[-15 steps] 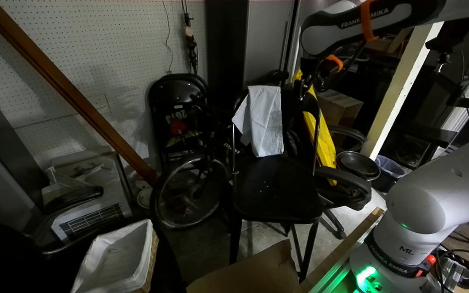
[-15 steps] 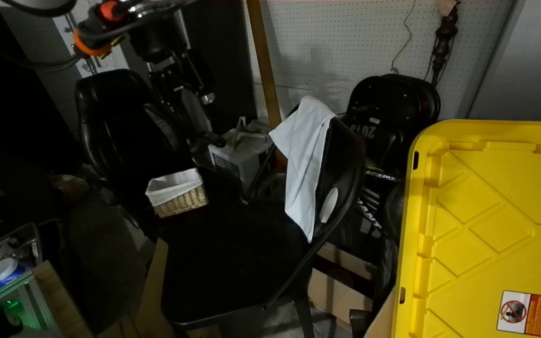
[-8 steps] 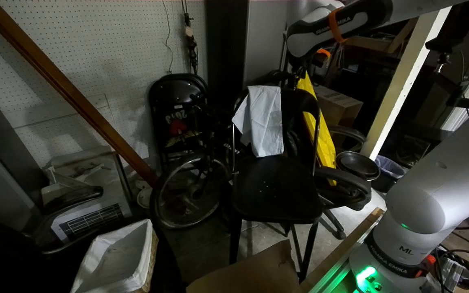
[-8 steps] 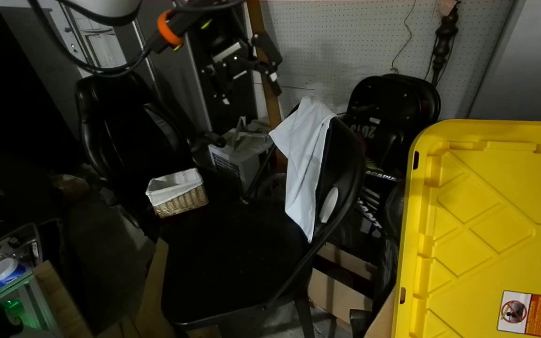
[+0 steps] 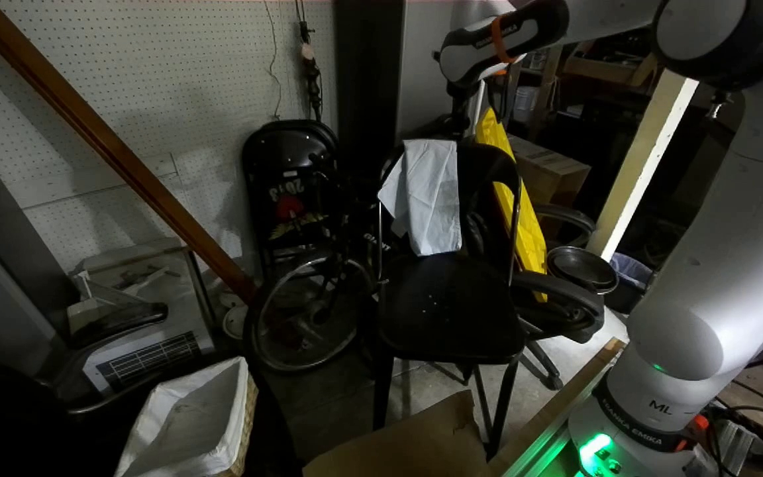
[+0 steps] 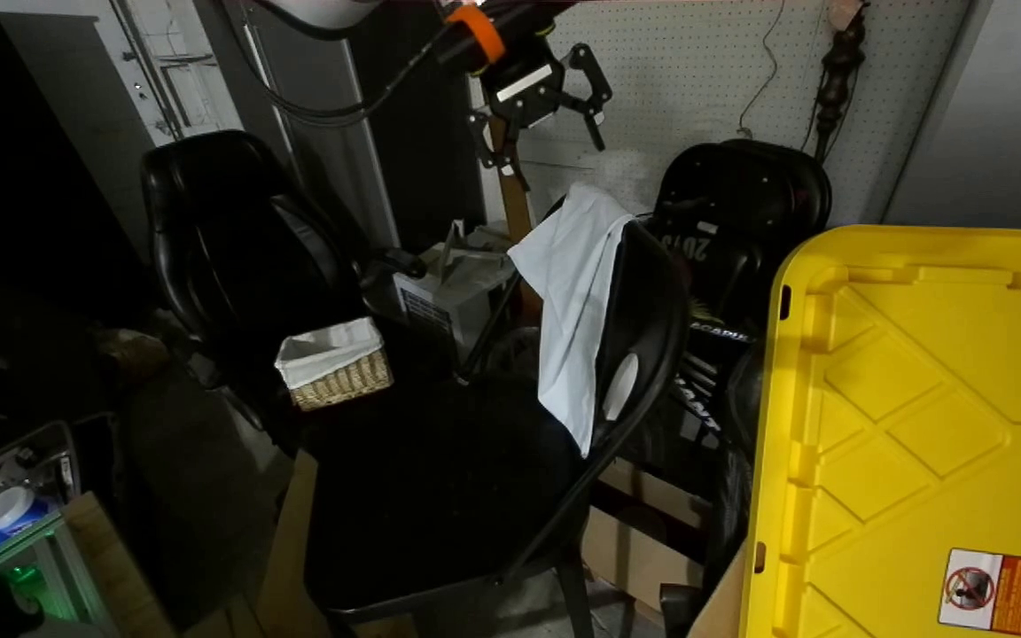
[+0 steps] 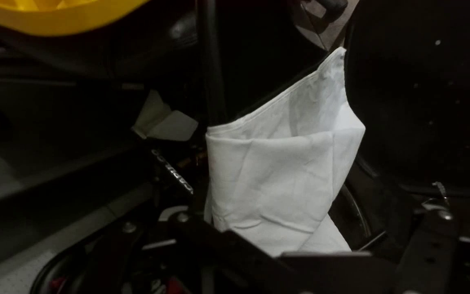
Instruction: Put the white towel on the seat then fold the towel twice.
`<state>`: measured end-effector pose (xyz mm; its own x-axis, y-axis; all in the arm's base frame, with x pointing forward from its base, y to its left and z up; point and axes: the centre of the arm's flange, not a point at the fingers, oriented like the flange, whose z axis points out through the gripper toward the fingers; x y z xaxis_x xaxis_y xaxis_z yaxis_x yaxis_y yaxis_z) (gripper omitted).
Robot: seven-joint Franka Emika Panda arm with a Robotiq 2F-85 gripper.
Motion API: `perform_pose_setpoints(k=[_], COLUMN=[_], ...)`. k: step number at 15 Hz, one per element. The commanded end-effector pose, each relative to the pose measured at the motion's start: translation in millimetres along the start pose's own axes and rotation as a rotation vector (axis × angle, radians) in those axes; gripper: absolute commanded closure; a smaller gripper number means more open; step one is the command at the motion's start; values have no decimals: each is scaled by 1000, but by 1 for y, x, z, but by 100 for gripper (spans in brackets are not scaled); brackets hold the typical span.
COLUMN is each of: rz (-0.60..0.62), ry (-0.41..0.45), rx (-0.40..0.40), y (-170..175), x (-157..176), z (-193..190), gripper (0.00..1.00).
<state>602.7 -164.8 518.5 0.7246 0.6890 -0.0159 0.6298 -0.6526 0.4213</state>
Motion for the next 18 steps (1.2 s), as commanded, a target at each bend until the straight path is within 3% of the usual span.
perform_pose_setpoints(k=[1, 5, 11, 13, 14, 18], rz=[-135, -182, -159, -154, -151, -146], ry=[89, 144, 186, 198, 203, 220], rx=[41, 73, 111, 115, 116, 124], y=[39, 53, 67, 70, 71, 74], x=[18, 20, 20, 22, 22, 24], z=[25, 52, 86, 92, 95, 98], gripper=[0, 0, 0, 9, 24, 51])
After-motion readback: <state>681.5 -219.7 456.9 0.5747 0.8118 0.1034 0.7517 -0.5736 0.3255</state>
